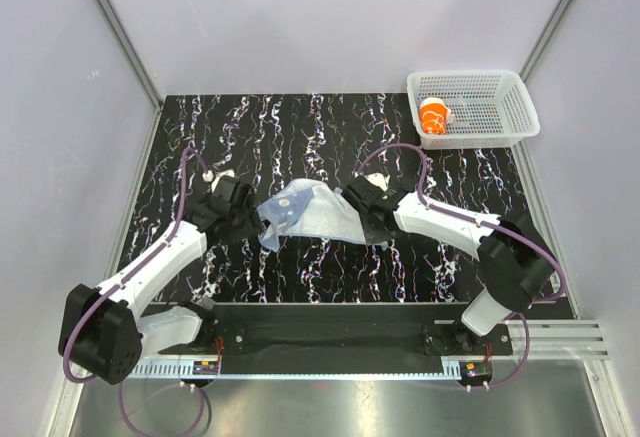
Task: Roll the towels
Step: Flatten the towel
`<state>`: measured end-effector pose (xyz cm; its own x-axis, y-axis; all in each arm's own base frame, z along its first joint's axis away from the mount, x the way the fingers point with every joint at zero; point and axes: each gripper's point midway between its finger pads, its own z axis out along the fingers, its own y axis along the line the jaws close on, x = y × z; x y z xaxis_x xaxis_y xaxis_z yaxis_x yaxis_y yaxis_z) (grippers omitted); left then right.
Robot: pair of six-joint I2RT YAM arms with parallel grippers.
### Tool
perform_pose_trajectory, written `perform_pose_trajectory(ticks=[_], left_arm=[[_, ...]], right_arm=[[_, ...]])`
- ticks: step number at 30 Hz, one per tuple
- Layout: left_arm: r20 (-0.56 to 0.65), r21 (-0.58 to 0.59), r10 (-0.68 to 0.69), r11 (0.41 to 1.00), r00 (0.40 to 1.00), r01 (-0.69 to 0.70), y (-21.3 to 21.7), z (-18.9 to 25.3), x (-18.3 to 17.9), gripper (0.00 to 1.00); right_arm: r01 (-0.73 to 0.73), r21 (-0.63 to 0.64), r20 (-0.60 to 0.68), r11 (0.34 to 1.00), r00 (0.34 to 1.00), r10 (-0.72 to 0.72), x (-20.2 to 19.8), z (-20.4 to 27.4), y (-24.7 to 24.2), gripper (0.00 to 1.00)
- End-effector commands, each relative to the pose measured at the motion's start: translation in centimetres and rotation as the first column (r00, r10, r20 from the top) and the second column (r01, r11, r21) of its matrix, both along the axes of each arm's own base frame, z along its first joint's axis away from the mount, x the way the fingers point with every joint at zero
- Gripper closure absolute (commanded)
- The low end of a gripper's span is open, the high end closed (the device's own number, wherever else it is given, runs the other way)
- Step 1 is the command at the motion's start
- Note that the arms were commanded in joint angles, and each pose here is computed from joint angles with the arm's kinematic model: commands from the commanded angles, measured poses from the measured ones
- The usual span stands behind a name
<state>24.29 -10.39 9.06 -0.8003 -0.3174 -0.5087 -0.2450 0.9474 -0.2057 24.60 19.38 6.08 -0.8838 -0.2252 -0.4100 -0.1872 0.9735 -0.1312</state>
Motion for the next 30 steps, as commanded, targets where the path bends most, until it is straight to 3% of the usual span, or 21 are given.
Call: perform_pose_trajectory(ticks=[1, 4, 11, 19, 30], left_arm=[[0.033, -0.040, 0.014, 0.999, 0.999, -0.012, 0.0, 0.8, 0.0, 0.36], [0.040, -0.054, 0.013, 0.999, 0.999, -0.010, 0.0, 0.9, -0.5, 0.34], [0.075, -0.157, -0.064, 0.985, 0.995, 0.075, -2.6, 0.5, -1.8, 0.39], [0.079, -0.068, -0.171, 0.982, 0.982, 0.176, -5.6, -0.9, -3.0, 0.37], [0.010, 0.091, -0.215, 0.973, 0.977, 0.213, -7.5, -3.8, -1.8, 0.36]], right_arm=[[0.027, -0.029, 0.022, 0.999, 0.999, -0.026, -0.5, 0.7, -1.6, 0.52], [0.032, -0.008, 0.018, 0.999, 0.999, -0.032, -0.8, 0.9, -1.5, 0.36], [0.042, 0.022, 0.017, 0.999, 0.999, -0.043, -1.1, 1.0, -1.2, 0.32], [0.053, 0.046, 0.012, 0.998, 0.999, -0.053, -1.3, 0.9, -1.0, 0.30], [0.057, 0.049, 0.000, 0.997, 0.998, -0.057, -1.9, 0.6, -1.3, 0.30]])
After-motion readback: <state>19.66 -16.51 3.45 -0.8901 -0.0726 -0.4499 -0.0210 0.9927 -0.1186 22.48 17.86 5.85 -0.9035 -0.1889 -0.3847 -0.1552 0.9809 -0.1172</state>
